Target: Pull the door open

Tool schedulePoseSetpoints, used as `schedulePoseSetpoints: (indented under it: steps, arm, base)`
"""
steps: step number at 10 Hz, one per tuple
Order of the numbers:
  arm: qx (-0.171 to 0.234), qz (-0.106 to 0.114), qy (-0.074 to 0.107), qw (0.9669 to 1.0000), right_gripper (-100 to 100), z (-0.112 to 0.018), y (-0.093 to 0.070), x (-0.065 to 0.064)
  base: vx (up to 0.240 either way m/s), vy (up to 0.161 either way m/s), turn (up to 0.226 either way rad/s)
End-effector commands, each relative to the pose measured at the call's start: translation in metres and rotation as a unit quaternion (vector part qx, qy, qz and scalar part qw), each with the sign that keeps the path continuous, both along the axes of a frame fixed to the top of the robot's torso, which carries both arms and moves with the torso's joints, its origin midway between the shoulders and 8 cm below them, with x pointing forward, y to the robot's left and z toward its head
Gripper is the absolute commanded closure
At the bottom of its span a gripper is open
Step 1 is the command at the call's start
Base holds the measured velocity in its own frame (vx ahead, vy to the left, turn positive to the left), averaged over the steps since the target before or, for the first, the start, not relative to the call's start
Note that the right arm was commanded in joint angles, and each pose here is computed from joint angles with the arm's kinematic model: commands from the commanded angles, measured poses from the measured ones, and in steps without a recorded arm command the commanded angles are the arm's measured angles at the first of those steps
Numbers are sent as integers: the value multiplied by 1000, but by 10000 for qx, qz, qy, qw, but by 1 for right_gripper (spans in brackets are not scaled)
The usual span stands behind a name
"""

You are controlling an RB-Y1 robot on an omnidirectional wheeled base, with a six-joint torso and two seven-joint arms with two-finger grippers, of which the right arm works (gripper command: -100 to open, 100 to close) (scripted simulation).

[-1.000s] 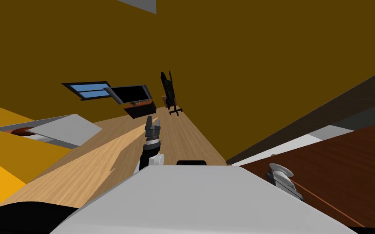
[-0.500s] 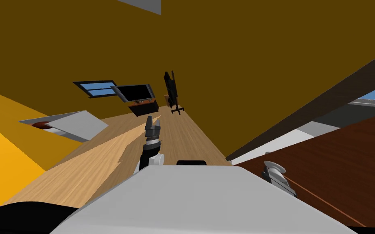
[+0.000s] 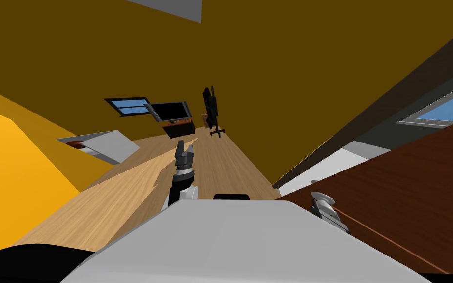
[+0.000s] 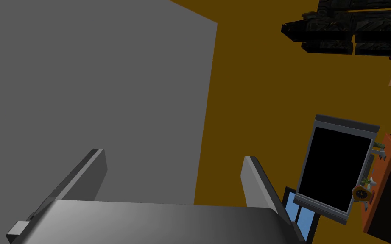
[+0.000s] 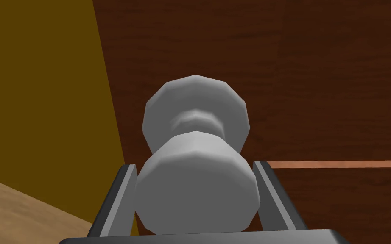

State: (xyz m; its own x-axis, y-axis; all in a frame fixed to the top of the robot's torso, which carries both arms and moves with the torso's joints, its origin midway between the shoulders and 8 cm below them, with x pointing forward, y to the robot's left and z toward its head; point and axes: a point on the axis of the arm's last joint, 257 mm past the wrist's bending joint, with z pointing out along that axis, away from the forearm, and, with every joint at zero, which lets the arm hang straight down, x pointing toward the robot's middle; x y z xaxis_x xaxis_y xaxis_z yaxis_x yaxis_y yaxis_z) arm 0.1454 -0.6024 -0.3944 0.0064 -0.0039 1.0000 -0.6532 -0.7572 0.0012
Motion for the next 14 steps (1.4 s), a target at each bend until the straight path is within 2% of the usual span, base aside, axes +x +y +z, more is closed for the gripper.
schedulePoseSetpoints:
  steps: [1,2,3,8,9,10,14]
  arm:
    - [0,0,0,10000,100,0,0,0]
    - [10,189,2,9998,100,-1,11,3]
    - [5,231,1,9997,100,-1,13,4]
    - [-20,828,-28,9966,100,2,41,11]
    - [-14,763,-5,9971,100,0,37,12]
    - [2,932,8,9957,100,-1,47,13]
    - [-18,1315,-11,9913,100,1,66,17]
  base:
    - [-114,35,29]
    - [-153,62,54]
    - [-211,27,41]
    - [-244,69,45]
    - [-104,36,4]
    - [-148,-8,41]
    - [-203,6,45]
